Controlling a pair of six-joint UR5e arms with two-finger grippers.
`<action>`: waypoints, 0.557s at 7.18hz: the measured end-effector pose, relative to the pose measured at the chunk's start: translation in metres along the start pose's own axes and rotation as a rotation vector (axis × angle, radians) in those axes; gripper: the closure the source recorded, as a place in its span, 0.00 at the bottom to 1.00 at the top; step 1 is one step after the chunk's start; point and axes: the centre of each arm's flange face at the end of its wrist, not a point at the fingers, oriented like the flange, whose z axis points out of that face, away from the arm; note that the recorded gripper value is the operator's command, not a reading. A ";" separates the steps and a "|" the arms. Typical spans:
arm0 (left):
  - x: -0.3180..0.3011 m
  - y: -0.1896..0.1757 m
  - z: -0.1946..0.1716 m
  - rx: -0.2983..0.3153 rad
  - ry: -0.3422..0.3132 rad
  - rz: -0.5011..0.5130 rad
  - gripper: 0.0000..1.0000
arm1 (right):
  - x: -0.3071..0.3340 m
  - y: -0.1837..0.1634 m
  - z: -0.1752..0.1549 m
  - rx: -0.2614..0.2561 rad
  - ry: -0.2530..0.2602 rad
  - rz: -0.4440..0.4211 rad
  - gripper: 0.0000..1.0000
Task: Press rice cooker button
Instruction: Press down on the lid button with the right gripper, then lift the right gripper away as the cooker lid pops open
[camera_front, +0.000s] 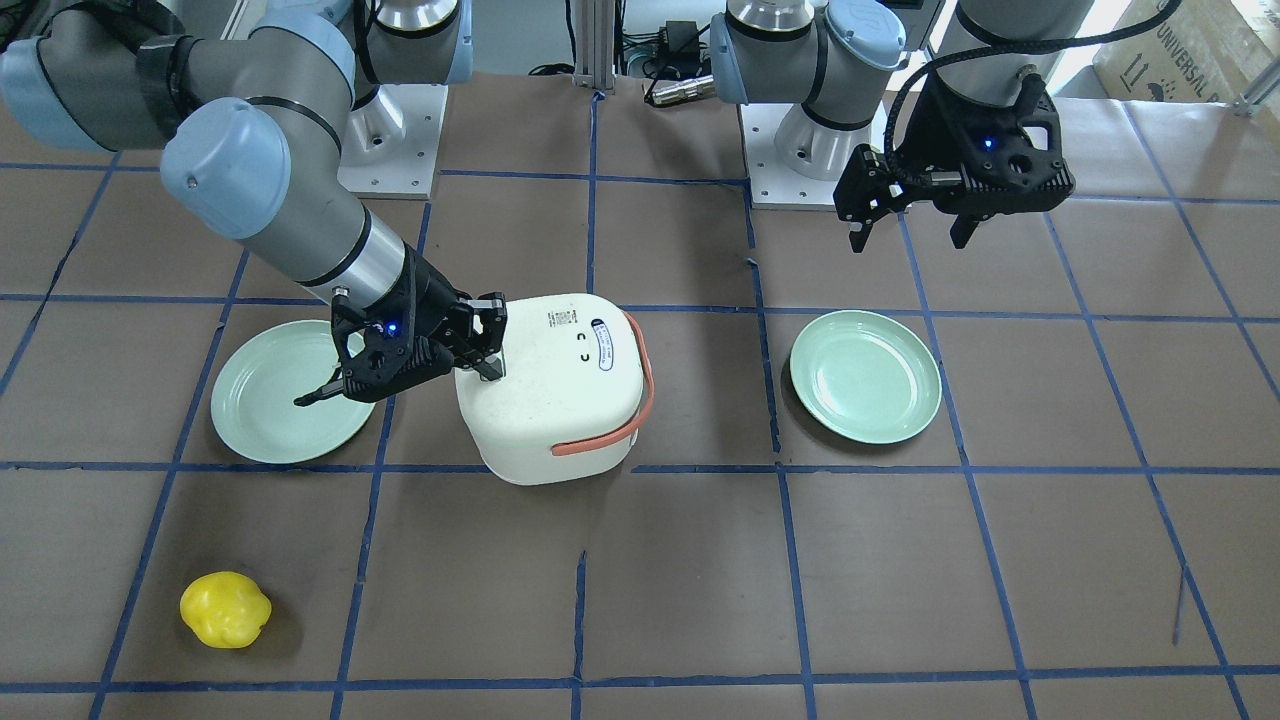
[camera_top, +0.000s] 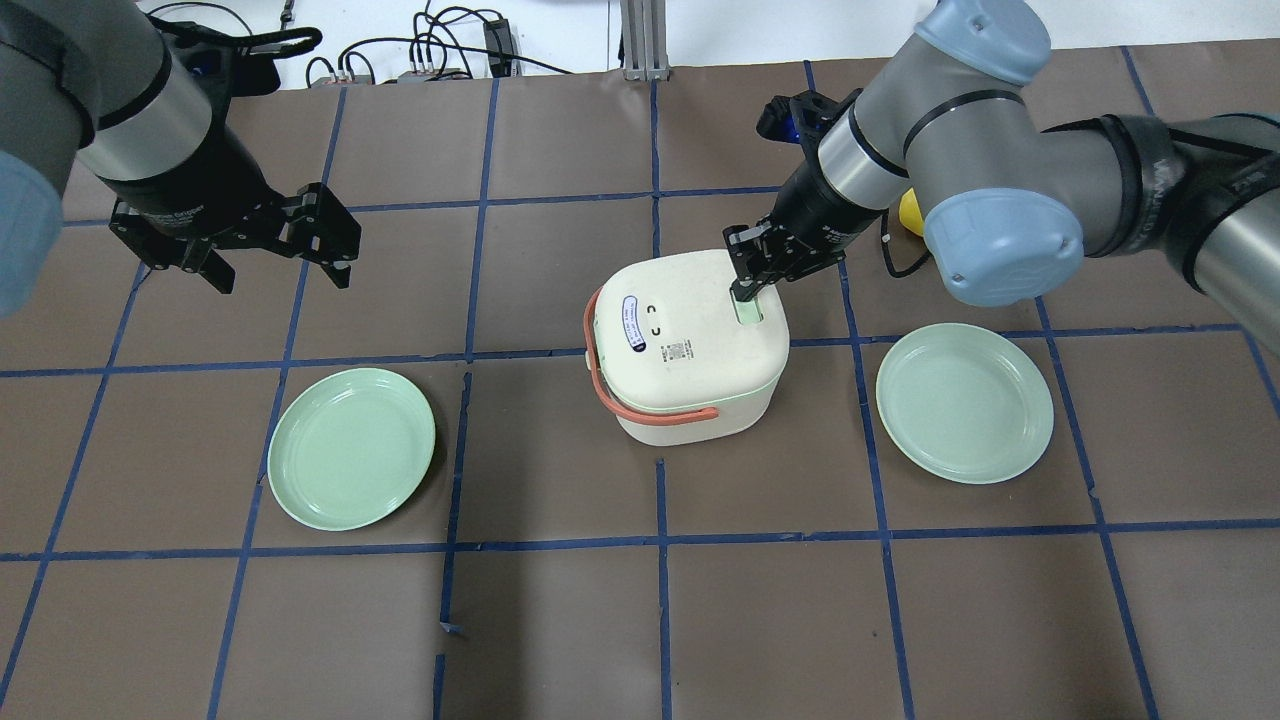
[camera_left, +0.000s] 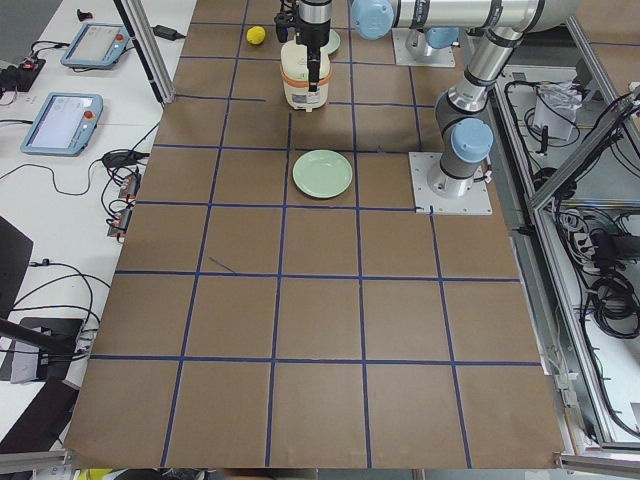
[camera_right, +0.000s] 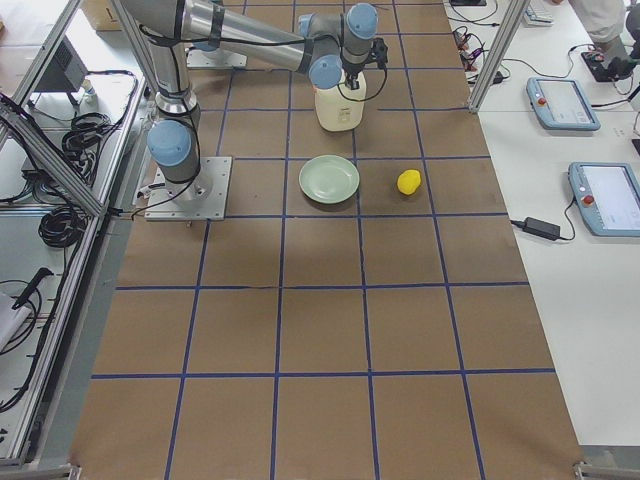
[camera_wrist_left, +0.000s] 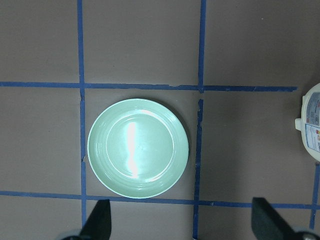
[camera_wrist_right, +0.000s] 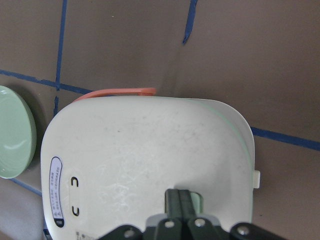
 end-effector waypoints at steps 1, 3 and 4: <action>0.000 0.000 0.000 0.000 0.000 0.000 0.00 | -0.005 0.004 -0.009 0.003 0.003 0.003 0.45; 0.000 0.000 0.000 0.000 0.000 0.000 0.00 | -0.021 0.013 -0.045 0.016 0.031 -0.001 0.00; 0.000 0.000 0.000 0.000 0.000 0.000 0.00 | -0.028 0.017 -0.069 0.002 0.071 0.004 0.00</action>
